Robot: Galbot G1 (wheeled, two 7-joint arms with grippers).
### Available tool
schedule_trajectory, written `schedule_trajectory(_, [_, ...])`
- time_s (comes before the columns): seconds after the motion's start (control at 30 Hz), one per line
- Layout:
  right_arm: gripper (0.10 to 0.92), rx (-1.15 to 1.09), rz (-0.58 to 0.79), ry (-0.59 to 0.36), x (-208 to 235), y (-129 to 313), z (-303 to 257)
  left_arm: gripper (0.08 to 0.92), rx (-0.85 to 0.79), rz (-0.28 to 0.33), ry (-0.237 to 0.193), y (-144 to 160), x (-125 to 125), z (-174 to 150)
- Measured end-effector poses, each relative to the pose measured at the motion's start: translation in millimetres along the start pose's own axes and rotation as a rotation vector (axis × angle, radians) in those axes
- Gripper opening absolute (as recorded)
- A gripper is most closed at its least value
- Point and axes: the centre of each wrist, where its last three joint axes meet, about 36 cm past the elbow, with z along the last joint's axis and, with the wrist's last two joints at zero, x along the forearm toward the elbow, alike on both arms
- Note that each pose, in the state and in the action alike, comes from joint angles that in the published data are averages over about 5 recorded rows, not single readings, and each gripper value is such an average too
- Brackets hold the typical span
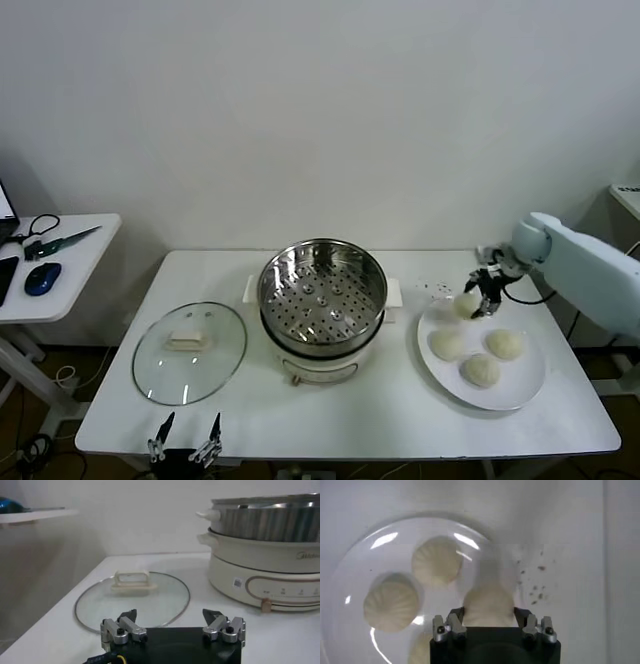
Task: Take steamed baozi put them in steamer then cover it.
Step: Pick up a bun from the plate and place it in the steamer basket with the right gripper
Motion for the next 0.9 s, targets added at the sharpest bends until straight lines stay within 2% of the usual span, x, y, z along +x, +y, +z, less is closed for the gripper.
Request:
schedule_trajectory(0.2, [0.648, 0.326, 0.045, -0.049, 82, -34, -95, 0.823, -0.003, 0.005, -0.007, -3, -1, 0])
schedule_trajectory(0.37, [0.645, 0.639, 0.044, -0.042, 109, -34, -184, 0.823, -0.002, 0.005, -0.015, -3, -2, -2])
schedule_trajectory(0.6, [0.646, 0.968, 0.033, 0.011, 86, -25, -256, 0.823, -0.008, -0.006, -0.024, 0, -2, -3])
schedule_trajectory(0.9, [0.646, 1.191, 0.051, 0.047, 16, -31, -293, 0.823, -0.006, -0.009, -0.024, -1, -1, -3])
